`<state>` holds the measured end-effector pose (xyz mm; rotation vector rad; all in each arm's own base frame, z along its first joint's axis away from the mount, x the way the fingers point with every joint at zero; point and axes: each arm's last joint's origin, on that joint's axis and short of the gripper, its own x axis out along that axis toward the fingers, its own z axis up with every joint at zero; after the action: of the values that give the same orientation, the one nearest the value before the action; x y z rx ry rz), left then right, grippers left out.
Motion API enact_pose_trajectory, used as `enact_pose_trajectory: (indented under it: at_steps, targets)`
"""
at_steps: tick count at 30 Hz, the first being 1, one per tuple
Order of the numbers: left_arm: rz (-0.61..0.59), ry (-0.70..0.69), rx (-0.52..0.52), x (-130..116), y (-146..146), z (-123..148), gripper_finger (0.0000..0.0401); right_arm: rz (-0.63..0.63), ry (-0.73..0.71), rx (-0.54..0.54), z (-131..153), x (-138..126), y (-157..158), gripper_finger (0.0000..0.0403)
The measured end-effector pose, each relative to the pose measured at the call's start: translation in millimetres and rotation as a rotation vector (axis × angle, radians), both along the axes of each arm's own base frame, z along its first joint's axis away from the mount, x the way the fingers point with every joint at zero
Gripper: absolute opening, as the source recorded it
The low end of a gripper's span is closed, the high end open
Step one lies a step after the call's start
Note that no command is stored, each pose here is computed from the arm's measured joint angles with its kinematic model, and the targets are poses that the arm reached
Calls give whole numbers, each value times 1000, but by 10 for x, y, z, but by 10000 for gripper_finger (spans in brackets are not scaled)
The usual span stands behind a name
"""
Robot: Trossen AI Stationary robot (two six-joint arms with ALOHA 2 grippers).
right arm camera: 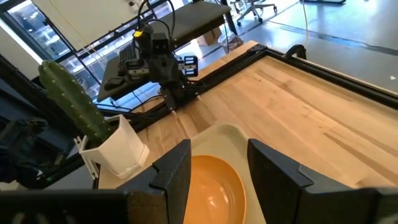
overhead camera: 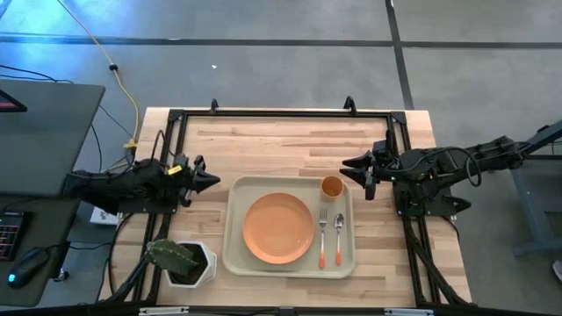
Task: Pick and place plate/cup/fork/spoon on tray
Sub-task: Return to Home Position
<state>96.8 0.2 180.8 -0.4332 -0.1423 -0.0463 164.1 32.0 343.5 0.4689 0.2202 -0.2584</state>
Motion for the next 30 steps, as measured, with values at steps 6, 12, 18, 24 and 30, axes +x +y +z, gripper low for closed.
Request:
enact_pose_trajectory:
  at_steps: [6, 12, 18, 24, 30]
  targets:
    - [-76, 46, 42, -3, -9, -47, 0, 1, 1, -5, 1, 0, 0, 149]
    - [-69, 72, 64, -1, 7, -73, 0, -6, -4, 20, 0, 0, 0, 149]
    - [-66, 101, 54, 1, 11, -100, 0, -35, -19, 110, -3, -2, -2, 149]
    - [-66, 100, 54, 1, 11, -99, 0, 12, 20, 126, -35, -15, 10, 144]
    - [-66, 97, 54, 1, 11, -97, 0, 172, 57, 61, -39, -200, 60, 40]
